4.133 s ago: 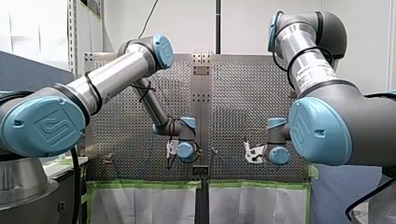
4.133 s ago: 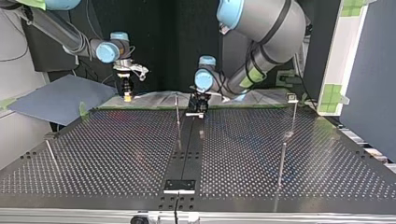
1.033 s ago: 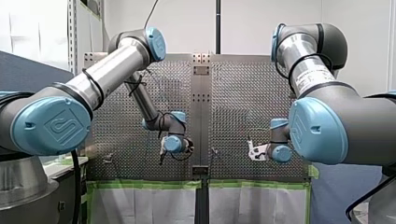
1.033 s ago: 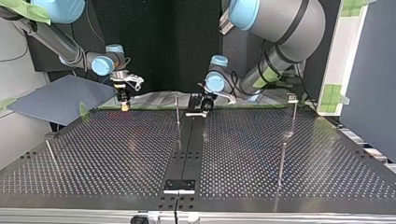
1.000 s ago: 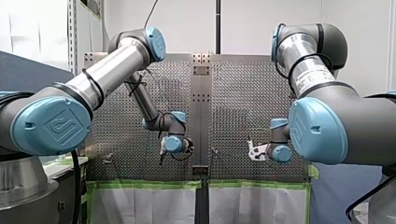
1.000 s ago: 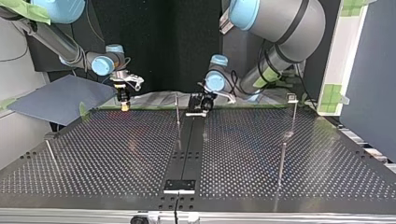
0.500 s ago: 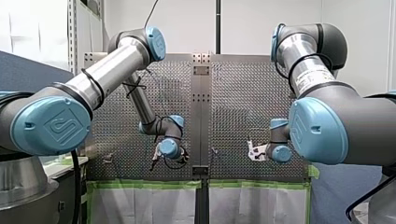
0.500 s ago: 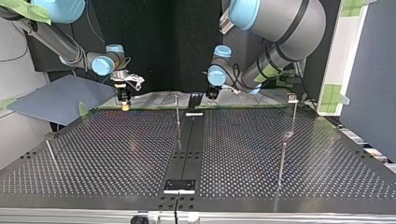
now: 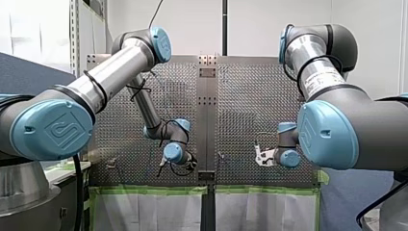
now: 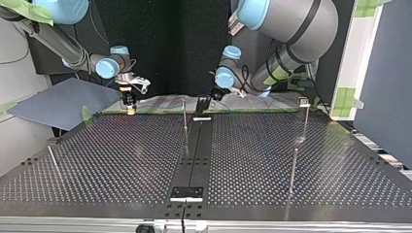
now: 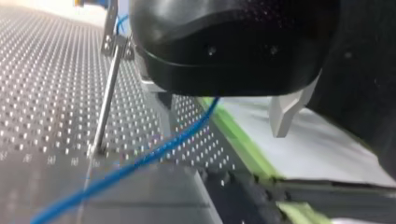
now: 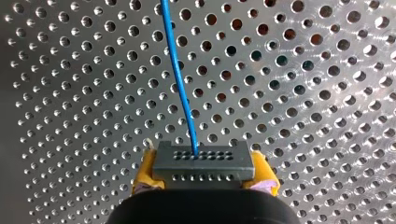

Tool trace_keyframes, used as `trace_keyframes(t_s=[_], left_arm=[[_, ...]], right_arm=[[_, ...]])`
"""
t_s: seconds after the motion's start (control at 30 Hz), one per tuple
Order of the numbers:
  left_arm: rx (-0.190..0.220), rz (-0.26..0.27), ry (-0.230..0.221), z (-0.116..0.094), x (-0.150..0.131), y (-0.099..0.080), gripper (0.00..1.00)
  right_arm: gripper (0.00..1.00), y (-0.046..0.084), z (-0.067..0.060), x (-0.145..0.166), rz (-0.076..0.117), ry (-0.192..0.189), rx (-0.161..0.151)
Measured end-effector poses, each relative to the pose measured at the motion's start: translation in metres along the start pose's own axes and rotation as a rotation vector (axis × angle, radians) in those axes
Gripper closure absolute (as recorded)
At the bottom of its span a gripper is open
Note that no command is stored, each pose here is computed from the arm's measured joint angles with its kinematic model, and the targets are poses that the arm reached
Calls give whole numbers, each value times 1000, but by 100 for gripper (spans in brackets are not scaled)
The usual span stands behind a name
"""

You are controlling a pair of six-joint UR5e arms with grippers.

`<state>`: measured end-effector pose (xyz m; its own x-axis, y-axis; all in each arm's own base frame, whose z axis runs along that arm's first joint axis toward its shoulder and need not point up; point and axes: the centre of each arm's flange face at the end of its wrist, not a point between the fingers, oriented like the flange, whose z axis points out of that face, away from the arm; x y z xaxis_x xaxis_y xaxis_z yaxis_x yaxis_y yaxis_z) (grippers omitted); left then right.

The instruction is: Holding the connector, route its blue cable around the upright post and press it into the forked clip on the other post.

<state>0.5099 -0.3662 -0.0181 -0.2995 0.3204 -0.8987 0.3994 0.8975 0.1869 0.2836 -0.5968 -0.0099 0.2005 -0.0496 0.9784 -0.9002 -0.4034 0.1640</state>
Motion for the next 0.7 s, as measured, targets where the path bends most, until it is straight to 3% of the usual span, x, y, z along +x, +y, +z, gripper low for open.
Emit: trace_keyframes(t_s=[0.43,0.7], left_arm=[[116,-50,-54,-29,-21,-15,0],[213,-72,-34,-41,-23,-36,0]], right_arm=[[100,0,0,0,0,-1,1],[100,0,0,-1,2,-2,0]])
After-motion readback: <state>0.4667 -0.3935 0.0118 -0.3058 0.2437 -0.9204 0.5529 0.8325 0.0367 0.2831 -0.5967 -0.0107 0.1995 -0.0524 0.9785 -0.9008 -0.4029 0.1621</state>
